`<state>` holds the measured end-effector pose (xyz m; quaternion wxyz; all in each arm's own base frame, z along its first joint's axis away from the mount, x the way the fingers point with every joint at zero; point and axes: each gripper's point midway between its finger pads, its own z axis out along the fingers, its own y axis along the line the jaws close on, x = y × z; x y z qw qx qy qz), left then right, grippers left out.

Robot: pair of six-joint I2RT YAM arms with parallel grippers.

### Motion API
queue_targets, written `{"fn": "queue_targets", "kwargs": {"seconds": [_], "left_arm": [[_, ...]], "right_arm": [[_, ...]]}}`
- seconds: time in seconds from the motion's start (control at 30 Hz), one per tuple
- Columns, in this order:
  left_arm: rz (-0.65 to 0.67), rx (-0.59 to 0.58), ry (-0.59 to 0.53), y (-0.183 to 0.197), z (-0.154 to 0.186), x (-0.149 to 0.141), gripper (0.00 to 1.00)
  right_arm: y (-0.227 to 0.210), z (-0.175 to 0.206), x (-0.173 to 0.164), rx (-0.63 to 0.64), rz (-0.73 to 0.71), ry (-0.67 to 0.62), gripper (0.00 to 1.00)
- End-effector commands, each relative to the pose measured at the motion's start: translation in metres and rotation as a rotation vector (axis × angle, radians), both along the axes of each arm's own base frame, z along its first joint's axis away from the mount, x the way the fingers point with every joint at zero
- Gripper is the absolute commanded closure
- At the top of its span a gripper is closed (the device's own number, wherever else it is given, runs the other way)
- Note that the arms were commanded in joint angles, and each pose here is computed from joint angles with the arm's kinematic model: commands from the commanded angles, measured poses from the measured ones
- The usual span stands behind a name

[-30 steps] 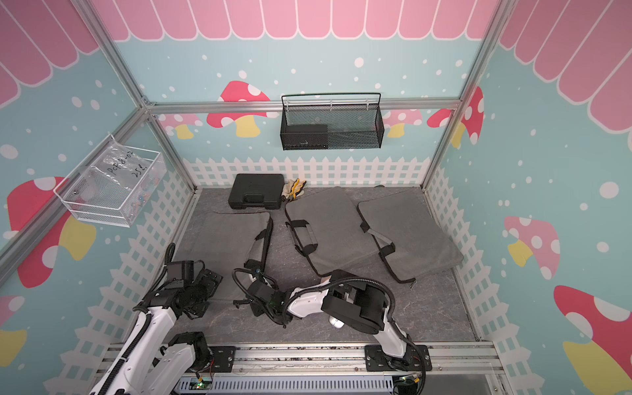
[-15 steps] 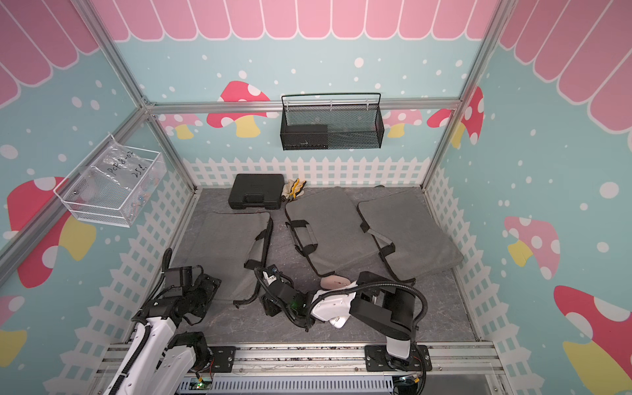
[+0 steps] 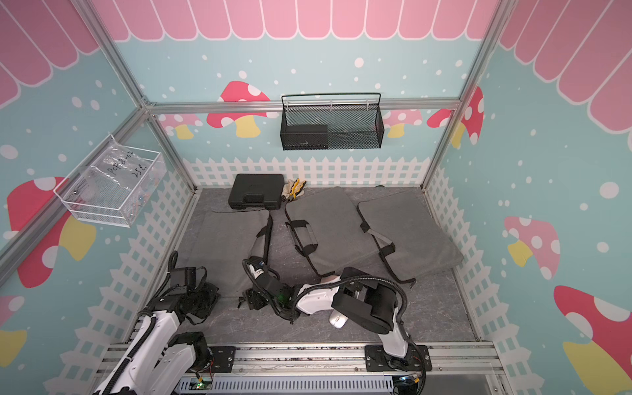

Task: Put the mouse into the laptop bag
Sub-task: Zip the zipper on the zippered laptop bag.

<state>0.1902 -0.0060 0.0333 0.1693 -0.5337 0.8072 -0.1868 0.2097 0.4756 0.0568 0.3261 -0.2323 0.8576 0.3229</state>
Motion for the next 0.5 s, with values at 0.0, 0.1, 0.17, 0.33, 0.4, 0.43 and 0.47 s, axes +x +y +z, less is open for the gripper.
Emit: {"fn": "queue_targets", "kwargs": {"seconds": [0.0, 0.1, 0.17, 0.33, 0.4, 0.43, 0.47], "left_arm": [[0.009, -0.058, -0.015, -0.011, -0.005, -0.008, 0.91], [0.022, -0.048, -0.037, -0.01, -0.002, -0.014, 0.83], [0.026, -0.036, -0.05, -0.009, 0.004, -0.017, 0.75], [0.002, -0.028, -0.072, -0.01, 0.014, -0.018, 0.44], [-0.002, 0.009, -0.062, -0.005, 0.02, -0.017, 0.37], [-0.007, 0.036, -0.05, -0.001, 0.024, -0.018, 0.34], [-0.01, 0.064, -0.035, 0.003, 0.026, -0.019, 0.31]], "right_arm": [[-0.007, -0.014, 0.016, -0.04, -0.057, 0.032, 0.31], [-0.021, -0.028, 0.03, -0.083, -0.108, 0.041, 0.38], [-0.031, -0.036, 0.037, -0.101, -0.131, 0.052, 0.42], [-0.047, -0.041, 0.047, -0.128, -0.152, 0.039, 0.49], [-0.047, -0.039, 0.049, -0.128, -0.15, 0.029, 0.5], [-0.047, -0.038, 0.05, -0.129, -0.148, 0.025, 0.5], [-0.046, -0.036, 0.051, -0.127, -0.145, 0.02, 0.5]]}}
